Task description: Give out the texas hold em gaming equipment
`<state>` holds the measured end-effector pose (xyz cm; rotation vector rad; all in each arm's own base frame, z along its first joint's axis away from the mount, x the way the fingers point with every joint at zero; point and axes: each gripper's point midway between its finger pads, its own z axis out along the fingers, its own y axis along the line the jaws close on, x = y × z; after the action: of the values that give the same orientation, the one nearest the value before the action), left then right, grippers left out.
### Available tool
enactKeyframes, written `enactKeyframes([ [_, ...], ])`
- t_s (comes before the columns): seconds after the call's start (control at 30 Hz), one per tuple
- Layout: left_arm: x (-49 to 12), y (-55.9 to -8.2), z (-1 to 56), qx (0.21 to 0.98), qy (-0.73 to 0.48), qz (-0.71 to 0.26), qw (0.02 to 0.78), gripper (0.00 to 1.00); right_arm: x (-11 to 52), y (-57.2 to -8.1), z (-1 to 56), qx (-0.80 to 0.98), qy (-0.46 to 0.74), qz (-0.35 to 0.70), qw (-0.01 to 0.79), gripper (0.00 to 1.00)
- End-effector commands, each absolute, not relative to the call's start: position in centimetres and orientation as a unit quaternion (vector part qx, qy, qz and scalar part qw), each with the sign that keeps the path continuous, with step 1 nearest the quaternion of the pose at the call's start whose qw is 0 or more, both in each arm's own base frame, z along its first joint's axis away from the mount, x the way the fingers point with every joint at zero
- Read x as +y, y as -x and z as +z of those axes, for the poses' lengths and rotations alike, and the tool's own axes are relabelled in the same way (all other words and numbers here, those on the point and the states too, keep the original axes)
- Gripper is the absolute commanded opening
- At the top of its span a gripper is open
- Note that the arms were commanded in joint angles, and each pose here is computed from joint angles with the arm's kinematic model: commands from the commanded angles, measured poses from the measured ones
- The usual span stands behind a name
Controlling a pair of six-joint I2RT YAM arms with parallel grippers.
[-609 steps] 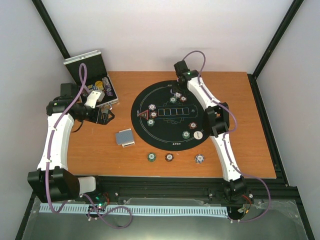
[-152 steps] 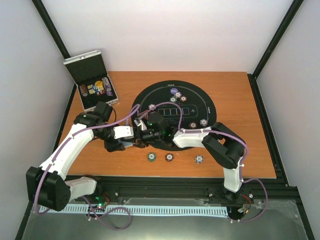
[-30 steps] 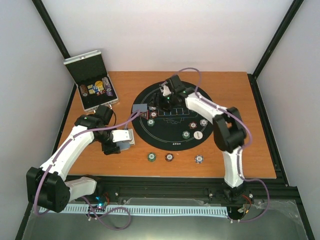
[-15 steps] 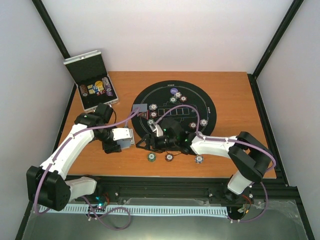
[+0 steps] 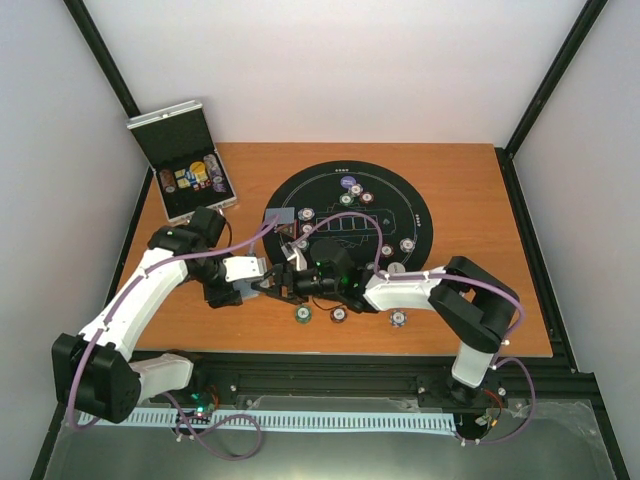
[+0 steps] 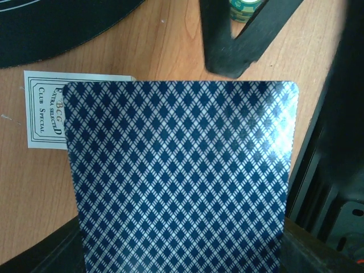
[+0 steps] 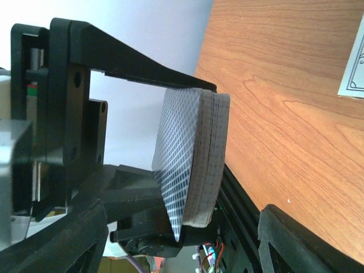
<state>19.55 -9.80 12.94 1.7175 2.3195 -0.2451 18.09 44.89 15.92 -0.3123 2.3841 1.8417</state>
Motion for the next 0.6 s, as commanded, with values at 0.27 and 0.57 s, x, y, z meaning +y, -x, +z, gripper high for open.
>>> enactKeyframes([
  [0.27,-10.7,-19.6,15.5,0.789,-0.586,-0.099,0.155,0.01,48.5,-18.2,17.1,0.747,0.104,0.656,0.04,0.71],
  [0.57,-10.8,-19.4,16.1,0.787,-0.587,-0.101,0.162,0.01,50.6,-18.5,16.0,0.737,0.092,0.67,0.008,0.67],
])
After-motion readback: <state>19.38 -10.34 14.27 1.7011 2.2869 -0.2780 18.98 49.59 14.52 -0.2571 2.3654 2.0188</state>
